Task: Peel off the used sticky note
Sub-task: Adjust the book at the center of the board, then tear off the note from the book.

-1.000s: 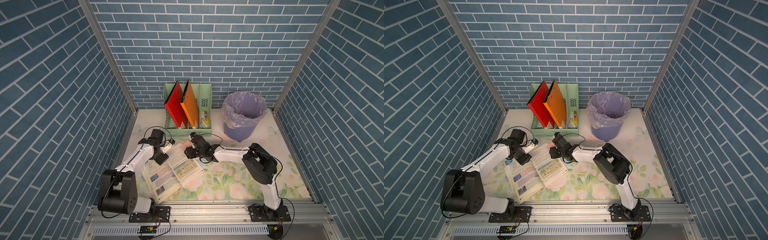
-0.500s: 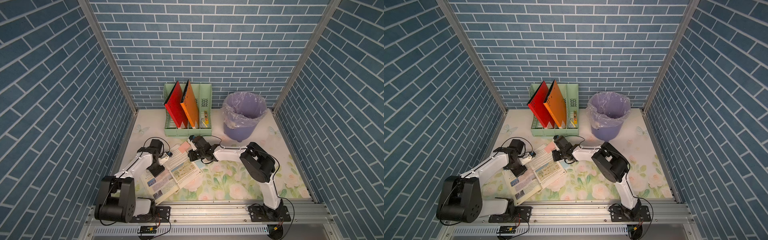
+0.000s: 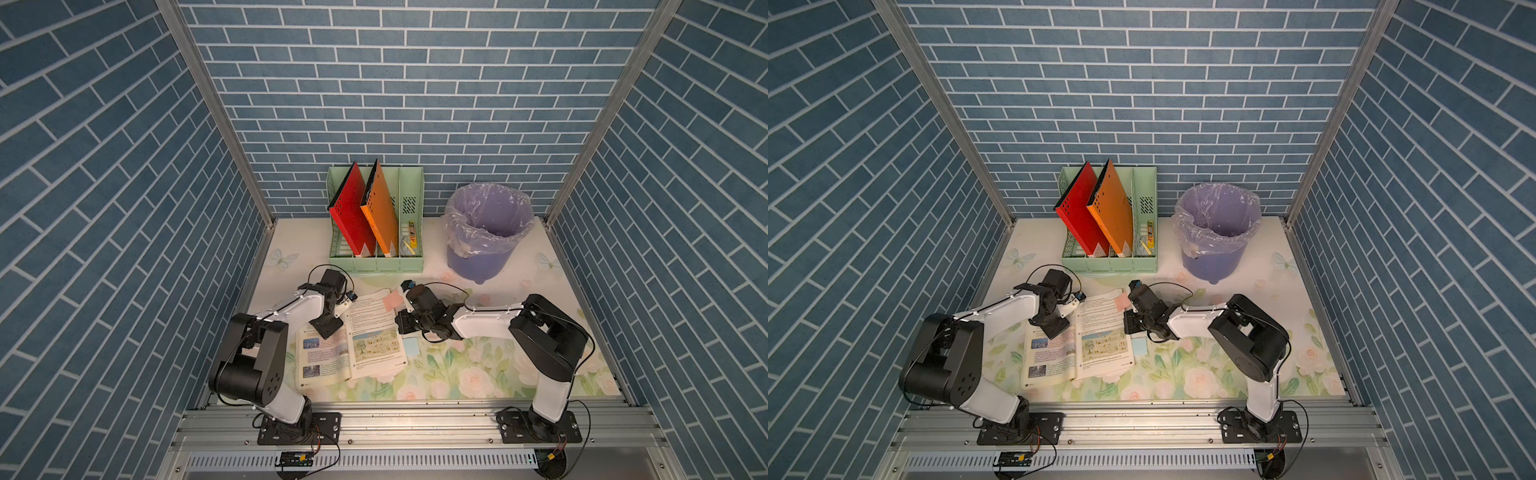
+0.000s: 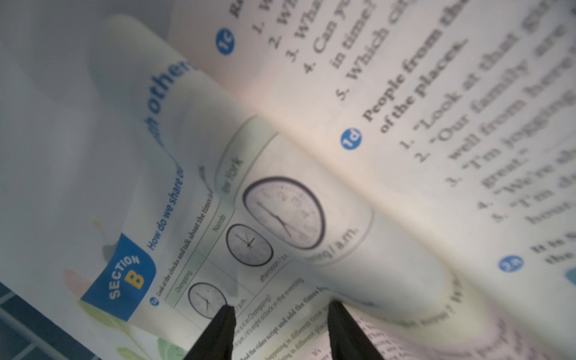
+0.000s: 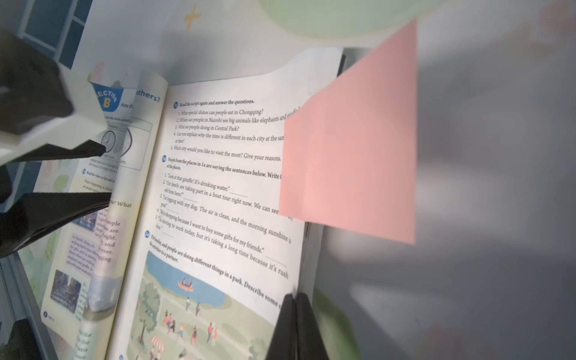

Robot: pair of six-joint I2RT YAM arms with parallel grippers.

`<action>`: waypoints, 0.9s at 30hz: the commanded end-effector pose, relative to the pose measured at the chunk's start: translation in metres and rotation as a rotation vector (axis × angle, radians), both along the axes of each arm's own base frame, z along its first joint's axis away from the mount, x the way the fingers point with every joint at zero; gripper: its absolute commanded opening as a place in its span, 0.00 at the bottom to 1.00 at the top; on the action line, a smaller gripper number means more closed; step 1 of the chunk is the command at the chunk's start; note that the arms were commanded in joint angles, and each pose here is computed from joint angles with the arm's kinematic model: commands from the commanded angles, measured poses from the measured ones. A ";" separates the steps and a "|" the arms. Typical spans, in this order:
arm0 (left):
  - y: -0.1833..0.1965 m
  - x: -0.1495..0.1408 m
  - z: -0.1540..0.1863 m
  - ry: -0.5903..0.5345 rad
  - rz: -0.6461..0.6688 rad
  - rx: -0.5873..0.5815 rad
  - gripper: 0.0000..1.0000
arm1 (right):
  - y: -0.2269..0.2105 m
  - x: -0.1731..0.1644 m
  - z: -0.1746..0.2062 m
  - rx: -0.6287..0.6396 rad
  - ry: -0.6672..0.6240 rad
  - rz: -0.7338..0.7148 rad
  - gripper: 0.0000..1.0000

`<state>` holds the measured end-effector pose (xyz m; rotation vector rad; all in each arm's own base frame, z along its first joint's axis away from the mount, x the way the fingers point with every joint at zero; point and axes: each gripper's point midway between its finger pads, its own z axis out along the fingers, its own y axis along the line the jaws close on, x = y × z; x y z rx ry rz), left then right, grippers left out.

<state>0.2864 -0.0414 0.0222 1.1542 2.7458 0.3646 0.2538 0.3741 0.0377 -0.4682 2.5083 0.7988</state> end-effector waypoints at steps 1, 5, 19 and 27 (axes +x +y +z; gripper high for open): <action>-0.047 0.024 -0.006 -0.084 -0.044 -0.084 0.53 | -0.041 -0.005 -0.005 -0.045 0.002 -0.125 0.00; -0.088 0.033 0.000 -0.094 -0.133 -0.120 0.54 | -0.070 -0.026 -0.010 -0.023 0.036 -0.179 0.00; -0.191 0.033 0.080 -0.038 -0.290 -0.319 0.55 | -0.126 0.004 0.032 0.050 0.049 -0.226 0.53; -0.256 0.015 0.046 0.064 -0.393 -0.419 0.54 | -0.139 0.014 0.023 0.166 0.164 -0.217 0.52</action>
